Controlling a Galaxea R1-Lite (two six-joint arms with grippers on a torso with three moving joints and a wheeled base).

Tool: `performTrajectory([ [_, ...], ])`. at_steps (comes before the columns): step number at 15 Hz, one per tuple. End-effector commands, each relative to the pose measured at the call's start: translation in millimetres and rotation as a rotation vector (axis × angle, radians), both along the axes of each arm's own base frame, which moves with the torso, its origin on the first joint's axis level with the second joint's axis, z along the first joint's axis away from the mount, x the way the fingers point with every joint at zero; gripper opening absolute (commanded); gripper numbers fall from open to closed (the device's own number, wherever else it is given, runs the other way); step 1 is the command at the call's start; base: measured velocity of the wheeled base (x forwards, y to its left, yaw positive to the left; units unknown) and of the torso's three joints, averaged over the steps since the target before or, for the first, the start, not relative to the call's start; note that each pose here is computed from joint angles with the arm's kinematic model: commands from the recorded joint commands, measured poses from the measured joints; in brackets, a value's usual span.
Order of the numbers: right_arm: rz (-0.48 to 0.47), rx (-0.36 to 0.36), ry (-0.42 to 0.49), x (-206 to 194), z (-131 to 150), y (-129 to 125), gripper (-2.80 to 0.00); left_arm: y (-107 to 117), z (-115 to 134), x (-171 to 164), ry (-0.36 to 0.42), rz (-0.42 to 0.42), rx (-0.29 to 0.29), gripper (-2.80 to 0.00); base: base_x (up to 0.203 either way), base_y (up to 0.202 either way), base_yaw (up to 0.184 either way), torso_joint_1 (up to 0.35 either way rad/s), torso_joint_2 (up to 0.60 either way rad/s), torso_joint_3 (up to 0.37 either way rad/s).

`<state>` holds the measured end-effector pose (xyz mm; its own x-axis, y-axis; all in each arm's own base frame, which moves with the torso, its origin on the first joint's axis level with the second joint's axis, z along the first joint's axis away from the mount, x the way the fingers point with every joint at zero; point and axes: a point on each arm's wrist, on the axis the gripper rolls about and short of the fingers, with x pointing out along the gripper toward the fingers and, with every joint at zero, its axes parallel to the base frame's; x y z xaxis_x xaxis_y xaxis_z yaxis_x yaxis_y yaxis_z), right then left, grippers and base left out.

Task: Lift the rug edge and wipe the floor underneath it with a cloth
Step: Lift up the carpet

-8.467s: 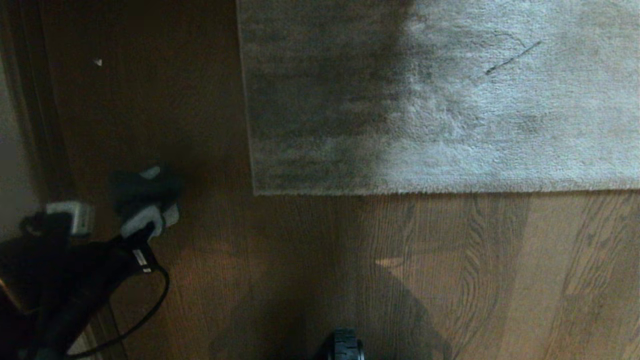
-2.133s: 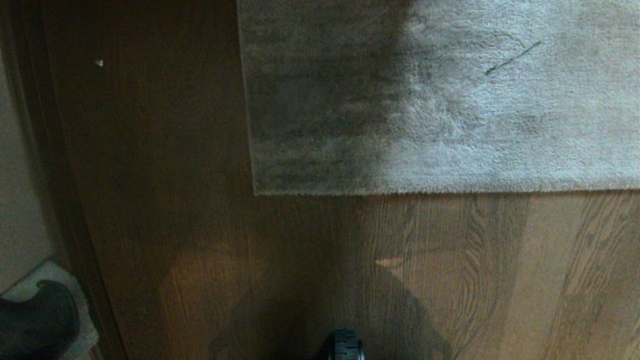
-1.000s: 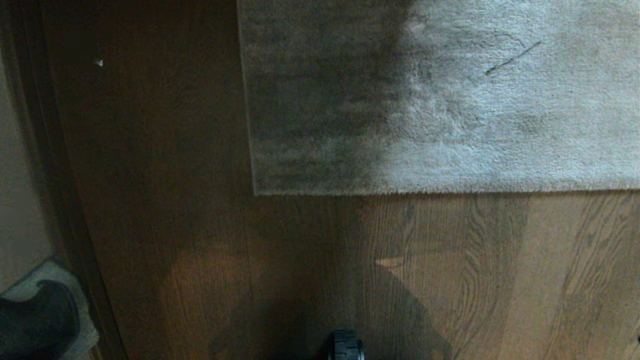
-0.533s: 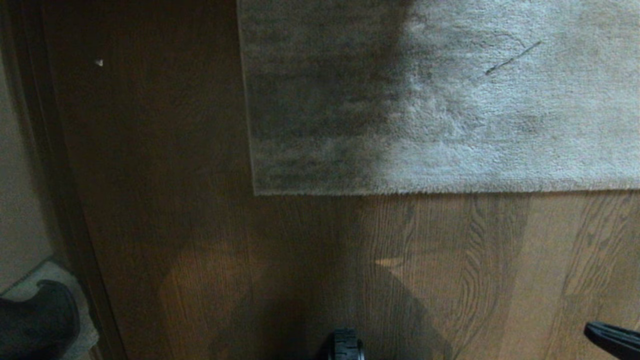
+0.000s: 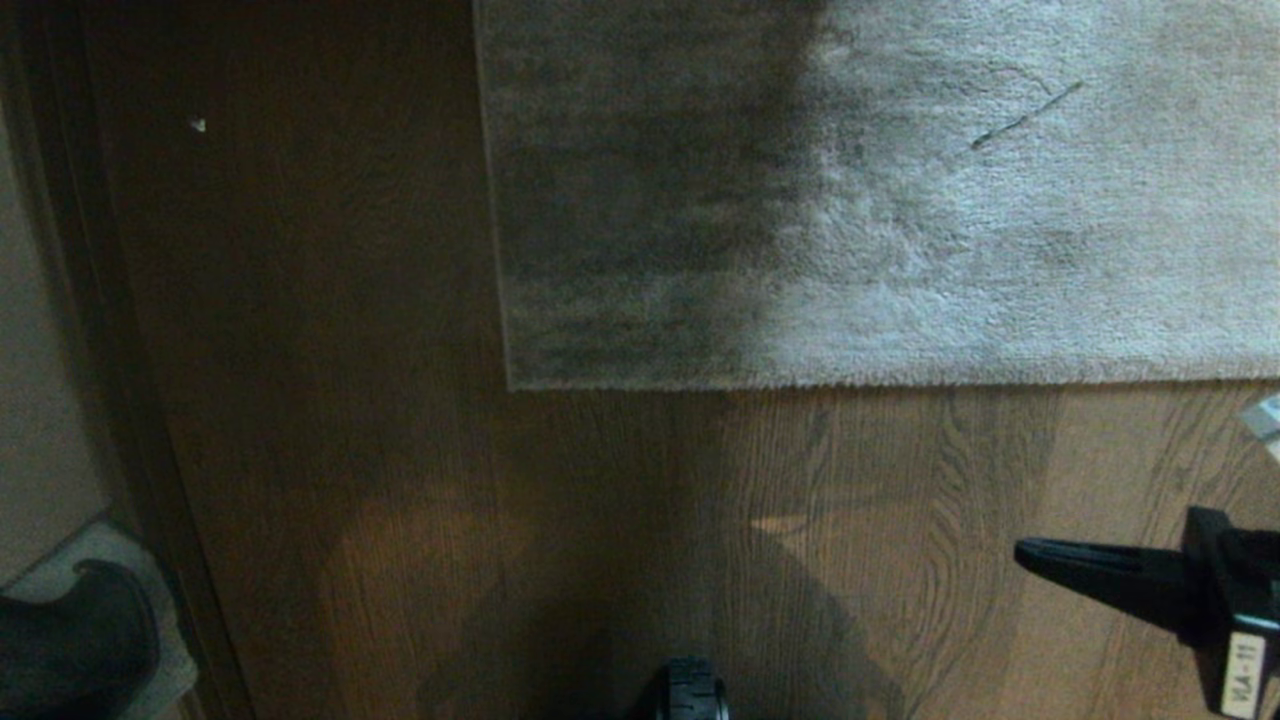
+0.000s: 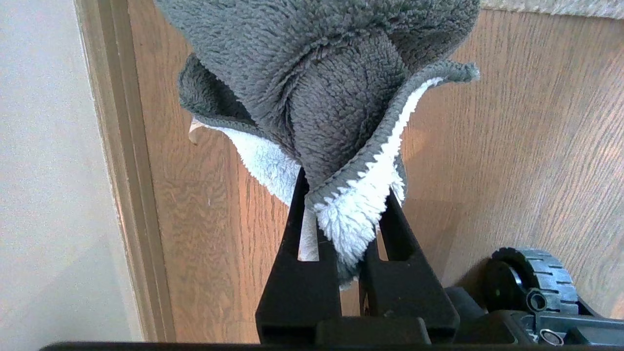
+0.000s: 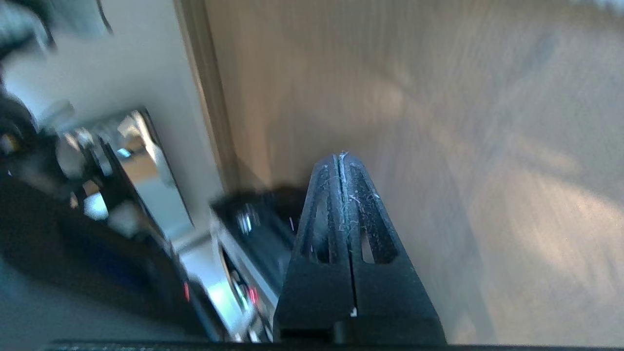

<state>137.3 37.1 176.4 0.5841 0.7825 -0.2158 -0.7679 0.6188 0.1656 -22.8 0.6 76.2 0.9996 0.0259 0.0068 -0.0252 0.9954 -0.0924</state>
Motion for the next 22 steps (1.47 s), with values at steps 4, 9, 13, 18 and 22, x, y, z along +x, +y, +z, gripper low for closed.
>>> performTrajectory([
  [4,-0.055,0.069,0.07,47,-15,41,-2.8,0,0,0,-0.001,0.0,-0.001,-2.8,0.0,0.0,0.0,0.0,0.0,0.0],
  [9,-0.173,0.145,0.111,63,-30,77,-2.8,0,0,0,-0.001,0.0,-0.001,-2.8,0.0,0.0,0.0,0.0,0.0,0.0],
  [13,-0.283,0.177,0.13,69,-45,106,-2.8,0,0,0,-0.001,0.0,-0.001,-2.8,0.0,0.0,0.0,0.0,0.0,0.0],
  [18,-0.38,0.239,0.187,65,-49,131,-2.8,0,0,0,-0.001,0.0,-0.001,-2.8,0.0,0.0,0.0,0.0,0.0,0.0],
  [22,-0.379,0.259,0.204,57,-54,152,0.0,0,0,0,-0.001,0.0,-0.001,-2.8,0.0,0.0,0.0,0.0,0.0,0.0],
])
